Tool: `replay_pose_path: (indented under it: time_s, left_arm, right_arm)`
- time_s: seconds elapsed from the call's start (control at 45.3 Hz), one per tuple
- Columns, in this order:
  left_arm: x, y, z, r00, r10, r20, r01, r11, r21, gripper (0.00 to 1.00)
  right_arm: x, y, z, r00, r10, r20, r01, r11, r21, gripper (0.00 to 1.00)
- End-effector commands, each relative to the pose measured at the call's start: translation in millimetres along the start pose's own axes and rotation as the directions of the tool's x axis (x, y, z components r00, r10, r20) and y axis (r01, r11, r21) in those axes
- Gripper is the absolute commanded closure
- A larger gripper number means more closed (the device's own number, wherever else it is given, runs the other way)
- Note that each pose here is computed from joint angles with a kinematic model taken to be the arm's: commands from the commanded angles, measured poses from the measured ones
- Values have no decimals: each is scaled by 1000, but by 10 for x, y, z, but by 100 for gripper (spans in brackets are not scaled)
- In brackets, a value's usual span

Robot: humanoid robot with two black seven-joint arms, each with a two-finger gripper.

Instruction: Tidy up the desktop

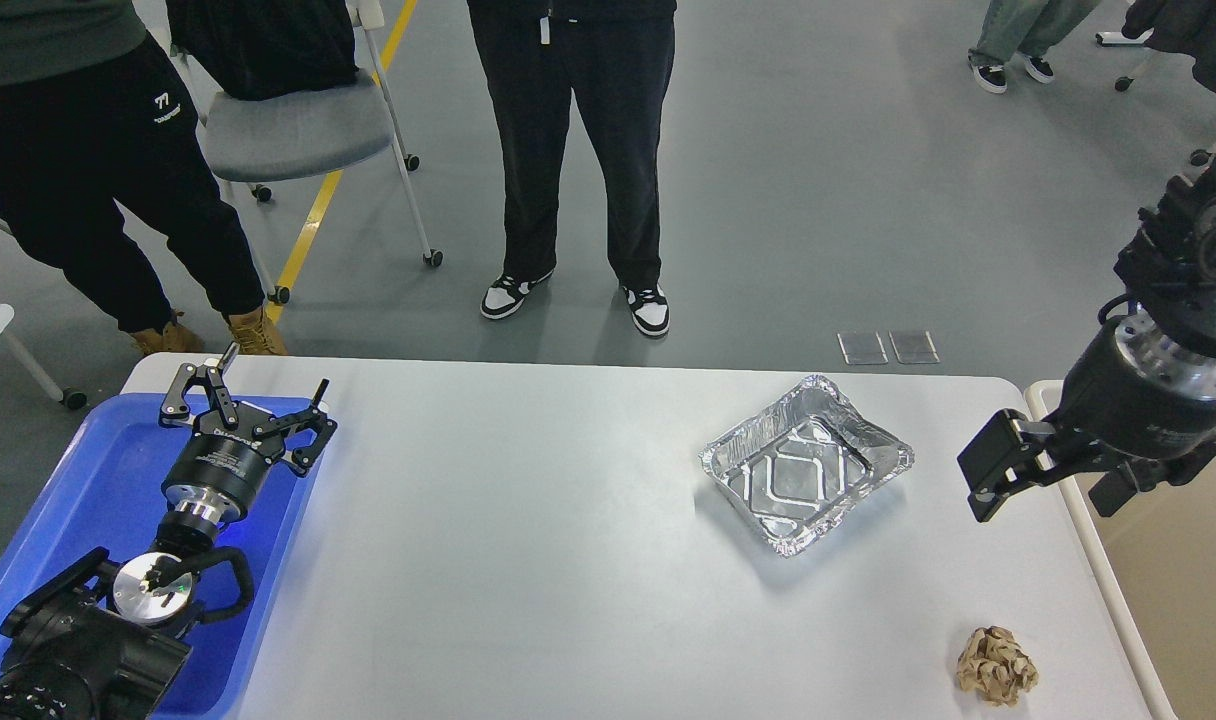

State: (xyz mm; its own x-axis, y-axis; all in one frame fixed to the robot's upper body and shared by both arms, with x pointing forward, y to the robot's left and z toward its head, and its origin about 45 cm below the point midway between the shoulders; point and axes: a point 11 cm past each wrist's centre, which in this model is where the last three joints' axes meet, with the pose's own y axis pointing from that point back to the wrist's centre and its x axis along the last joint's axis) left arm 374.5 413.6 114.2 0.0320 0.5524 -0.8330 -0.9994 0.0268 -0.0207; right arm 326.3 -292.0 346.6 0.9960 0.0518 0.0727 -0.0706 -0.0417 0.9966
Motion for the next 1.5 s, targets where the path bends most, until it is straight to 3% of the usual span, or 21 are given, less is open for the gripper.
replay_pose_path:
  time_s: [0.0,0.199,0.552,0.728,0.905,1.17,1.479]
  left_arm:
    - [0,0,0,1000,0,1,0,1000,-2,0]
    - [4,4,4,1000,0,7,0,1000,1,0]
    - [4,4,4,1000,0,7,0,1000,1,0]
    - [4,4,4,1000,0,7,0,1000,1,0]
    - [4,4,4,1000,0,7,0,1000,1,0]
    - [4,5,2,1000,0,8,0,1000,2,0]
    - [-1,-1,5,1000,-1,7,1,1000,0,0]
  right_arm:
    - [-1,-13,1,1000,-3,-2,3,1000,-1,0]
    - [-25,-38,106,1000,-4,22,4,1000,7,0]
    - [-141,-565,385,996,-36,79,35,999,24,0]
    - [-15,-788,359,996,-5,86,1,999,47,0]
    - [227,-1013,60,999,36,27,-37,997,62,0]
    - [776,-1421,-74,986,166,30,-167,984,64,0]
    - [1285,-1647,-90,843,444,-305,-486,871,-76,0]
